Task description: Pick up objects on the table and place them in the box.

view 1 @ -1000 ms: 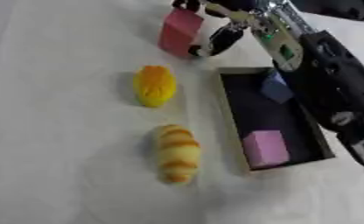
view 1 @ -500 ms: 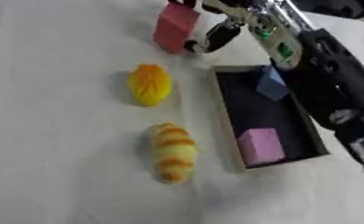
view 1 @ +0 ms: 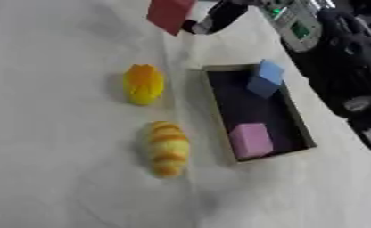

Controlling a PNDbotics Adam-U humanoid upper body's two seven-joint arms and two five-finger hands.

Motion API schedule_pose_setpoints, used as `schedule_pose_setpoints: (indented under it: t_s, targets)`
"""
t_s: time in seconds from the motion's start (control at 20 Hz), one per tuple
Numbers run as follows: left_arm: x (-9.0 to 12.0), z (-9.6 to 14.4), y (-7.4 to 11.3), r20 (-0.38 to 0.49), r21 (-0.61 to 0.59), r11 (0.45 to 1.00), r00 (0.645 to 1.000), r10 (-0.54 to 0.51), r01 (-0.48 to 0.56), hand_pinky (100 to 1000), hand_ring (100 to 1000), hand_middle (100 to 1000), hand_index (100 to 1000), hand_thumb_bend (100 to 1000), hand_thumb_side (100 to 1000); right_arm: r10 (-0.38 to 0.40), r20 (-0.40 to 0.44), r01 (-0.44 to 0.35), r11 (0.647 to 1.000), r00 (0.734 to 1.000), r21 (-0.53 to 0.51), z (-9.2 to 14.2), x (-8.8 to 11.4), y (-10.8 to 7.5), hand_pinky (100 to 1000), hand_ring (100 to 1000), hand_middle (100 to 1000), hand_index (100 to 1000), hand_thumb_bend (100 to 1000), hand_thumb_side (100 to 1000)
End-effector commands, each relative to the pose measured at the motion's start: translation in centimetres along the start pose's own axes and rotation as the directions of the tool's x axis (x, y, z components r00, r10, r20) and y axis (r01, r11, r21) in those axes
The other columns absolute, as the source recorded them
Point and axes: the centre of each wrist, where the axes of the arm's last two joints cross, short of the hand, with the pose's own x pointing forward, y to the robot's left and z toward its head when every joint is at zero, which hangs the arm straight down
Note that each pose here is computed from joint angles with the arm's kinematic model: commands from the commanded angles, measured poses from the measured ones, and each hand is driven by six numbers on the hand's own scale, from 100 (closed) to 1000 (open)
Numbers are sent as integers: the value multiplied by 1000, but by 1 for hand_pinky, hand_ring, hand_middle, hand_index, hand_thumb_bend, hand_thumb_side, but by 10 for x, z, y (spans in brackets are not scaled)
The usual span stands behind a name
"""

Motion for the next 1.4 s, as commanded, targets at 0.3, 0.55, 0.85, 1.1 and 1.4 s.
schedule_pose_setpoints:
  t_s: [0.3, 0.55, 0.85, 1.1, 1.4]
  targets:
    - [5, -2, 9, 13, -1, 1000, 1000, -25, 25, 711, 695, 650, 782, 100, 628, 54, 6, -53, 998, 999, -41, 46, 23, -45, 777, 685, 574, 596, 438, 239]
    - [4, 0, 10, 7, 8, 1000, 1000, -21, 21, 711, 694, 650, 783, 100, 626, 121, 14, -121, 992, 993, -45, 77, 56, -51, 770, 690, 577, 600, 442, 267]
    - [2, 3, 9, -1, 17, 1000, 1000, -15, 15, 710, 694, 650, 783, 100, 624, 145, -13, -145, 989, 989, -17, 97, 68, -35, 770, 692, 579, 603, 444, 270]
    - [2, 5, 8, -7, 24, 1000, 1000, -9, 9, 709, 693, 650, 783, 100, 623, 131, -31, -131, 991, 991, 3, 108, 61, -15, 773, 691, 577, 603, 426, 261]
    - [1, 6, 8, -12, 31, 999, 1000, -8, 9, 709, 693, 650, 783, 100, 623, 130, -69, -130, 991, 989, -5, 118, 54, -3, 774, 691, 578, 604, 427, 256]
